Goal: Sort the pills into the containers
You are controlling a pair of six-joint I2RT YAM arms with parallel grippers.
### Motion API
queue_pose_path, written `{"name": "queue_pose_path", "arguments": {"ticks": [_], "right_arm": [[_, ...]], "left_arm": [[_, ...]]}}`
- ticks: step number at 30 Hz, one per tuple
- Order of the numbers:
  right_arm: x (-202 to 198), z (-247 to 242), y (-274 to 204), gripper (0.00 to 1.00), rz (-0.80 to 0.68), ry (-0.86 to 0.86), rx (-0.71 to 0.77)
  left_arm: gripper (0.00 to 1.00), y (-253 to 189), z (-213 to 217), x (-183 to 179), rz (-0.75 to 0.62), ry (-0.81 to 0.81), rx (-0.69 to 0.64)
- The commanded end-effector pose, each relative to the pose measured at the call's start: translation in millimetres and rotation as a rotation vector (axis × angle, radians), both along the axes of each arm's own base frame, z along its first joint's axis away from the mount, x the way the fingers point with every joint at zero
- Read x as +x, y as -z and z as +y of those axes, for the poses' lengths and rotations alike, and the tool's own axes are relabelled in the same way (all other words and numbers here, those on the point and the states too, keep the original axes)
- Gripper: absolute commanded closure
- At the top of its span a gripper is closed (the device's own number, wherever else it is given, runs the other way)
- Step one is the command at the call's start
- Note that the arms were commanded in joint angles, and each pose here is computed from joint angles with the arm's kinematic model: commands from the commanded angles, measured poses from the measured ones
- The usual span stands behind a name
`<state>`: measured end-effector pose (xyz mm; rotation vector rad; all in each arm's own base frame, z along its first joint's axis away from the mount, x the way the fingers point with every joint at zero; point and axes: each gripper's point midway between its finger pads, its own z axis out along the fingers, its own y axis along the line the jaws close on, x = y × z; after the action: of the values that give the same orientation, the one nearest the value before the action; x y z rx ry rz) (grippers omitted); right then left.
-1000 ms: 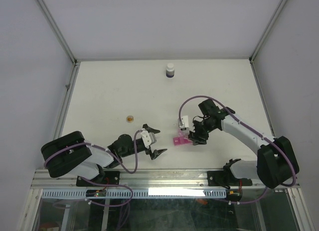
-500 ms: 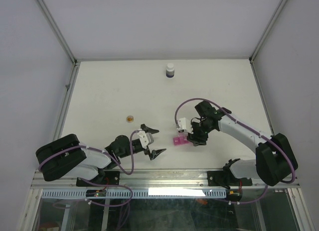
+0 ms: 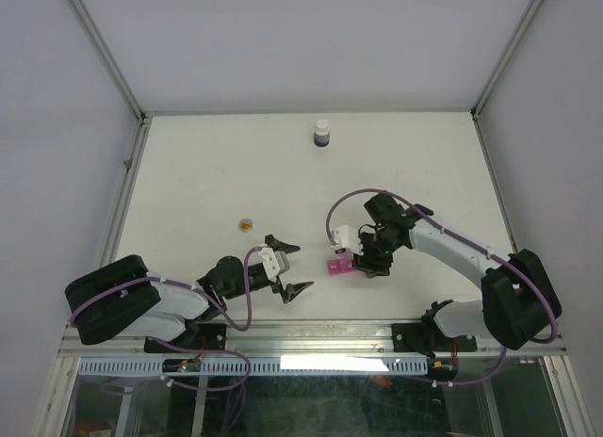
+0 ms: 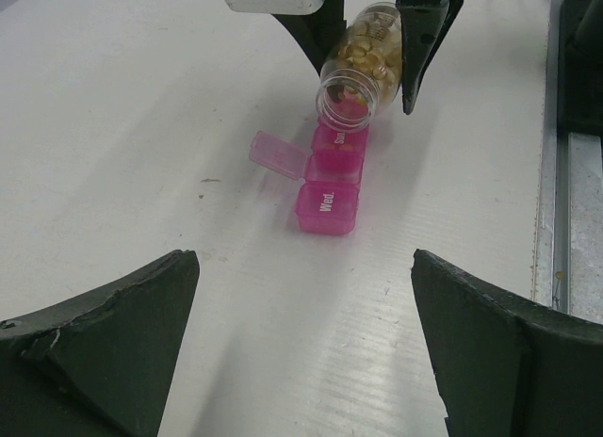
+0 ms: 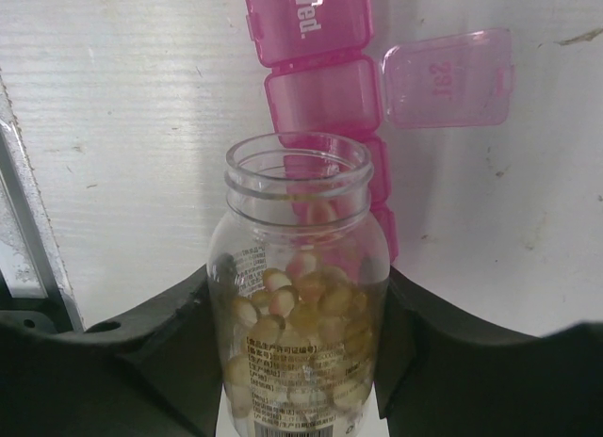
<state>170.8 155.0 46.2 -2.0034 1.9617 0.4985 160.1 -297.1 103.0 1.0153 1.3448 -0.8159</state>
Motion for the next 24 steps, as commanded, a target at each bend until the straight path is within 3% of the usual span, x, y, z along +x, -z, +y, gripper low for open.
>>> {"name": "queue_pose_path", "arguments": {"ticks": [1,24], "right_arm": [[12.3,5.9,-7.5,1.0,-0.047,0.009,-0.009],[12.7,1.1,-0.2,1.0,-0.058,0.019,-0.109]], "left_arm": [[0.01,-8.6,0.7,-4.9,-0.007,0.013,-0.037],[0.01,-6.1,0.7,-5.6,0.003,0.014,-0.03]]}}
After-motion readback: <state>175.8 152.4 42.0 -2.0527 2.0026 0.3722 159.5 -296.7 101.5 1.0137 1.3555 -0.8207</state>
